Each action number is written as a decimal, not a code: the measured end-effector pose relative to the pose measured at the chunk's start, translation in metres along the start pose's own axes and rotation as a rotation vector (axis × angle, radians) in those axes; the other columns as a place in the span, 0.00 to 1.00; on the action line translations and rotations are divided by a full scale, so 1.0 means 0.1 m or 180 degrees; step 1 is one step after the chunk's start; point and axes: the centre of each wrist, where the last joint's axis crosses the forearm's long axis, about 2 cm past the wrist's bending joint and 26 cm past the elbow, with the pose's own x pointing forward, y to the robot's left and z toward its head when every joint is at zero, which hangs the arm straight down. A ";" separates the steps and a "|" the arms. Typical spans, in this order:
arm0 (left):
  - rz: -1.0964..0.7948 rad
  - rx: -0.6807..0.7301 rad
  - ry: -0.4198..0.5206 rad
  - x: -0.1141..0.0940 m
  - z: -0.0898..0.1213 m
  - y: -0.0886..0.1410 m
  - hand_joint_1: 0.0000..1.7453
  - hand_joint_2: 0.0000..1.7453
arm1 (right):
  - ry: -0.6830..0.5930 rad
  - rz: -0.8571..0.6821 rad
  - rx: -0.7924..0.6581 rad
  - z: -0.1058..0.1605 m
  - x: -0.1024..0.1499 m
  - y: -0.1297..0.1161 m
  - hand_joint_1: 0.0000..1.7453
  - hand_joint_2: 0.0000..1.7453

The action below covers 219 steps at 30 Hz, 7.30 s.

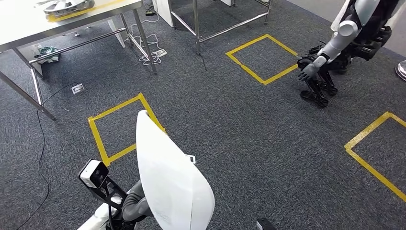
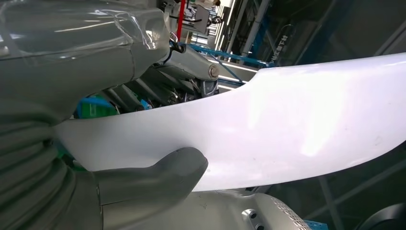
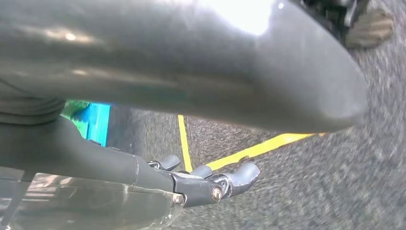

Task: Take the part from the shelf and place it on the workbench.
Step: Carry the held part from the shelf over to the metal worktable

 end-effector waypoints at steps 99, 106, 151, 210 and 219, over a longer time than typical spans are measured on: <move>0.0061 -0.0014 0.0122 -0.05 -0.06 -0.02 1.00 1.00 | -0.0134 -0.0160 0.0025 -0.02 -0.05 0.12 0.00 0.00; 0.0124 0.0044 0.0217 -0.08 -0.05 -0.04 1.00 1.00 | -0.0092 -0.0208 0.0139 -0.05 -0.24 0.17 0.00 0.00; 0.0115 -0.0135 0.0318 0.00 -0.20 0.00 1.00 1.00 | -0.0200 -0.0352 0.0191 -0.04 -0.18 0.20 0.00 0.00; 0.0138 -0.0171 0.0320 -0.02 -0.30 0.03 1.00 1.00 | -0.0156 -0.0477 0.0136 -0.03 -0.15 0.13 0.00 0.00; 0.0146 -0.0193 0.0303 -0.01 -0.34 0.04 1.00 1.00 | -0.0163 -0.0483 0.0145 -0.04 -0.15 0.15 0.00 0.00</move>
